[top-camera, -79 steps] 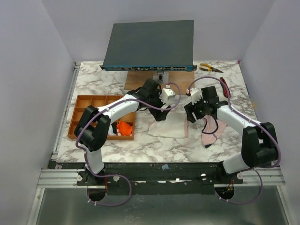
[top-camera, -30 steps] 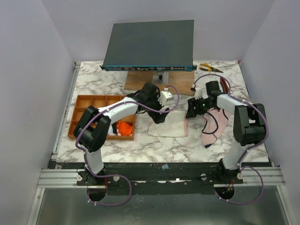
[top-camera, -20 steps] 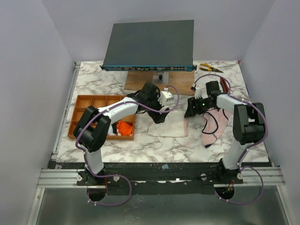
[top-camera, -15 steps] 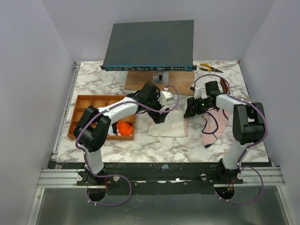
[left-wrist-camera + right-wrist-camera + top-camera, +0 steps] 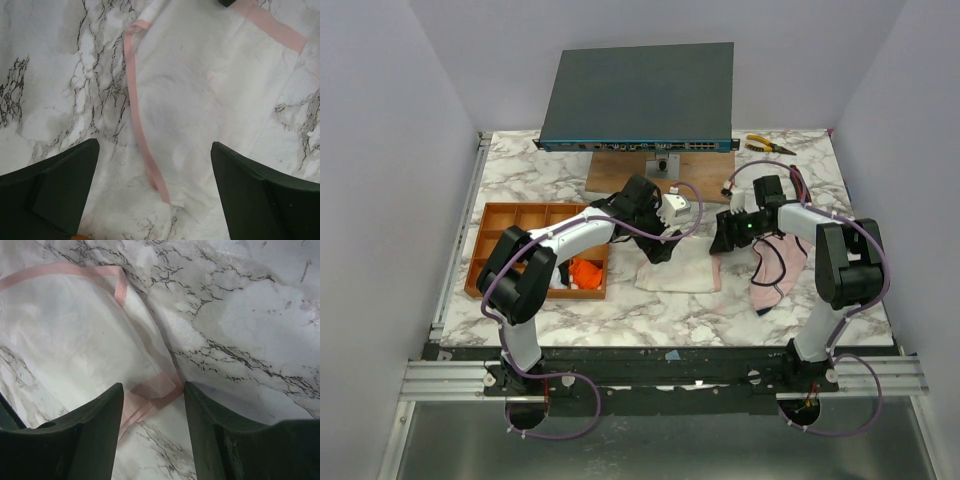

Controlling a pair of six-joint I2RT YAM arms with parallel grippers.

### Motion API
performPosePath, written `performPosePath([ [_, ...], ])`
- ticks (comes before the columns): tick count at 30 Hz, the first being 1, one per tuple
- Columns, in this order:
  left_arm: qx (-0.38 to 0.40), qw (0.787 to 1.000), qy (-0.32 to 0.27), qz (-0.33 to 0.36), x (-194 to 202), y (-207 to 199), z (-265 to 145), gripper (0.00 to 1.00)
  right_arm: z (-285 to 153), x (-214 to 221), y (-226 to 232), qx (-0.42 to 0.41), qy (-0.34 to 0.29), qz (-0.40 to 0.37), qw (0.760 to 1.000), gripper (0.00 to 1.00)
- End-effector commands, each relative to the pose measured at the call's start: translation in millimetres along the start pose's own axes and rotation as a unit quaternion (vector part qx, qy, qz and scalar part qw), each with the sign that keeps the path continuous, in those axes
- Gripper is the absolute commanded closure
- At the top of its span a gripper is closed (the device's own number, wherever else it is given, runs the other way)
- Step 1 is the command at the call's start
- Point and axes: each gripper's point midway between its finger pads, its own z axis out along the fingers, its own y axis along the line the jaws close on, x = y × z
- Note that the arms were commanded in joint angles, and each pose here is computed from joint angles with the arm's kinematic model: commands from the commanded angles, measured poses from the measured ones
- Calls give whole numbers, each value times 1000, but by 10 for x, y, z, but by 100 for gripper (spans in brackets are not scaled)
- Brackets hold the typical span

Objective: Roll the underwear
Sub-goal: Fold the underwear at the center of the board.

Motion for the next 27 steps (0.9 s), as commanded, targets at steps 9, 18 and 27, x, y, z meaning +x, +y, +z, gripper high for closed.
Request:
performPosePath([
  [9, -25, 999, -16, 17, -137, 52, -97, 4, 75, 390, 59, -11, 61, 26, 998, 55],
  [18, -36, 999, -18, 19, -149, 83, -128, 4, -22, 140, 55, -3, 32, -19, 999, 80],
  [27, -27, 999, -32, 16, -226, 112, -275, 4, -195, -19, 146, -3, -10, -119, 993, 93],
])
